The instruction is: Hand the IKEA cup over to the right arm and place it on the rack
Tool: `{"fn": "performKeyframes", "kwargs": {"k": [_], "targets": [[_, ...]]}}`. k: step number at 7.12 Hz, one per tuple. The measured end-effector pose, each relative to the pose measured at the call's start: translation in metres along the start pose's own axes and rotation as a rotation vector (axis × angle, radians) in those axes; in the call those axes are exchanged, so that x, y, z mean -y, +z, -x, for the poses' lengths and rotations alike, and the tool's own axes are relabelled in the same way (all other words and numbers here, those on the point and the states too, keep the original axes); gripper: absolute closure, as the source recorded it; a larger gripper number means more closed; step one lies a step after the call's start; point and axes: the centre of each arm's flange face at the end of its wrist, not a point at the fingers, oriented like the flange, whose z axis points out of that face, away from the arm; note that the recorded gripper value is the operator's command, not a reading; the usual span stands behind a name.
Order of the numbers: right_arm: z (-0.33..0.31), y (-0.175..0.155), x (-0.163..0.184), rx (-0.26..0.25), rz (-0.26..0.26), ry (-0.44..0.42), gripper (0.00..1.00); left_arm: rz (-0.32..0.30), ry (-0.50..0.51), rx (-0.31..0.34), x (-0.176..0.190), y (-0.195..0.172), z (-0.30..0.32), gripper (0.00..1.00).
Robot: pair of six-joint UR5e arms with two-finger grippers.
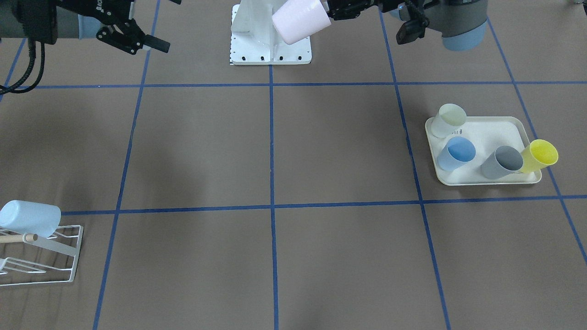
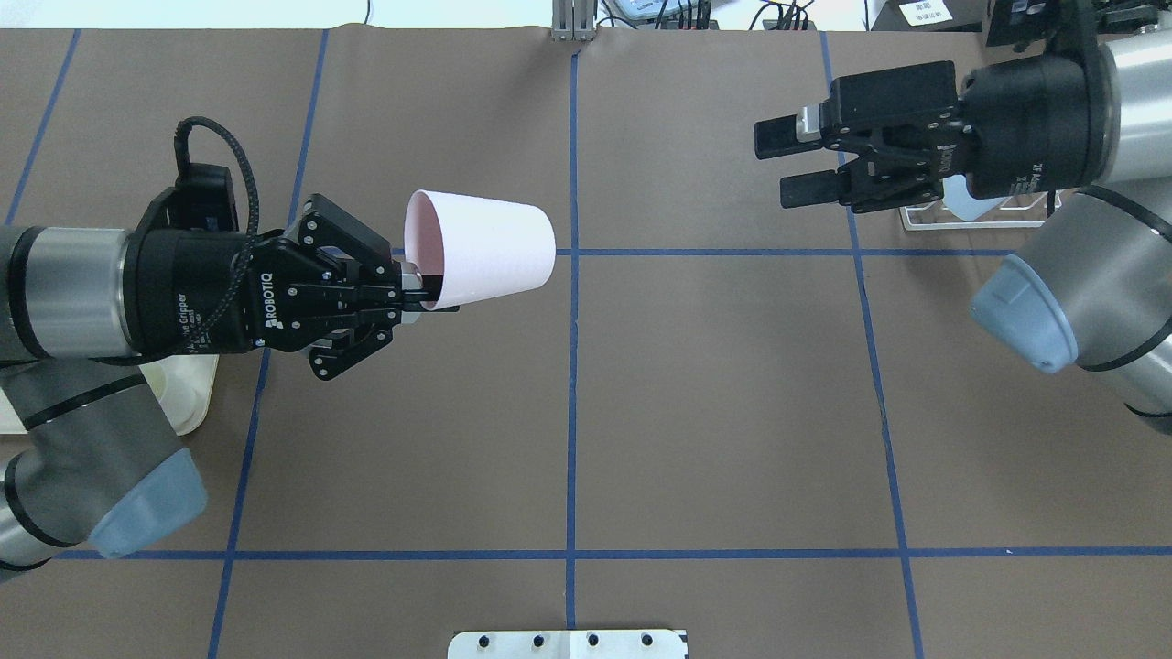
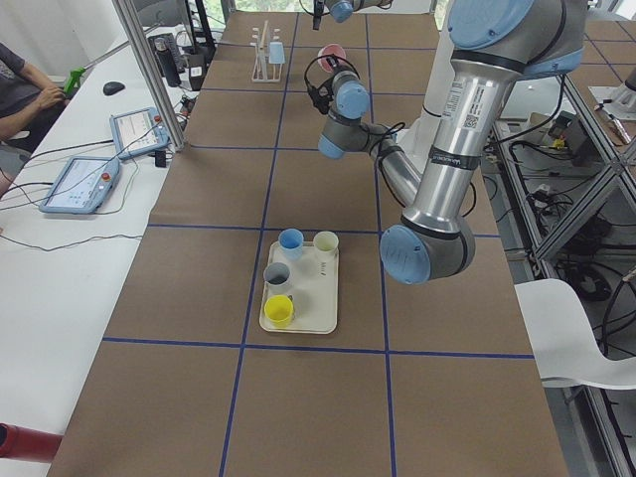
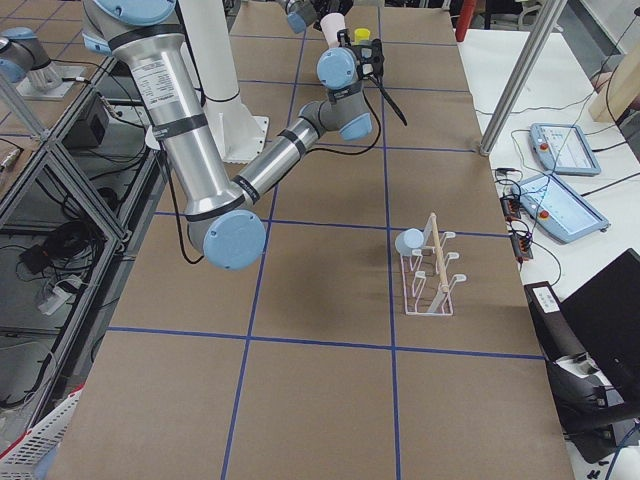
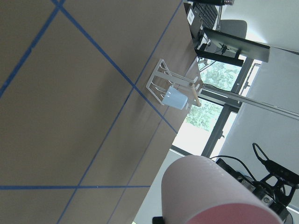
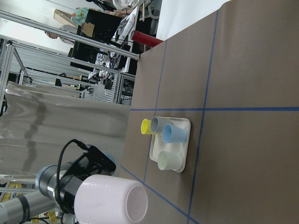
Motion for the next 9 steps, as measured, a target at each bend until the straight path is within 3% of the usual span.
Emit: {"fn": "performKeyframes", "kwargs": {"k": [5,9], "targets": [[0.024,0.050,-0.016,0.115,-0.042,0.114,0.01,0.135,-0.136,-0.260,0.000,0.010,0.026,1.00],[0.029,0.073,-0.039,0.213,-0.034,0.139,0.01,0.193,-0.172,-0.303,-0.003,0.015,0.032,1.00]]}}
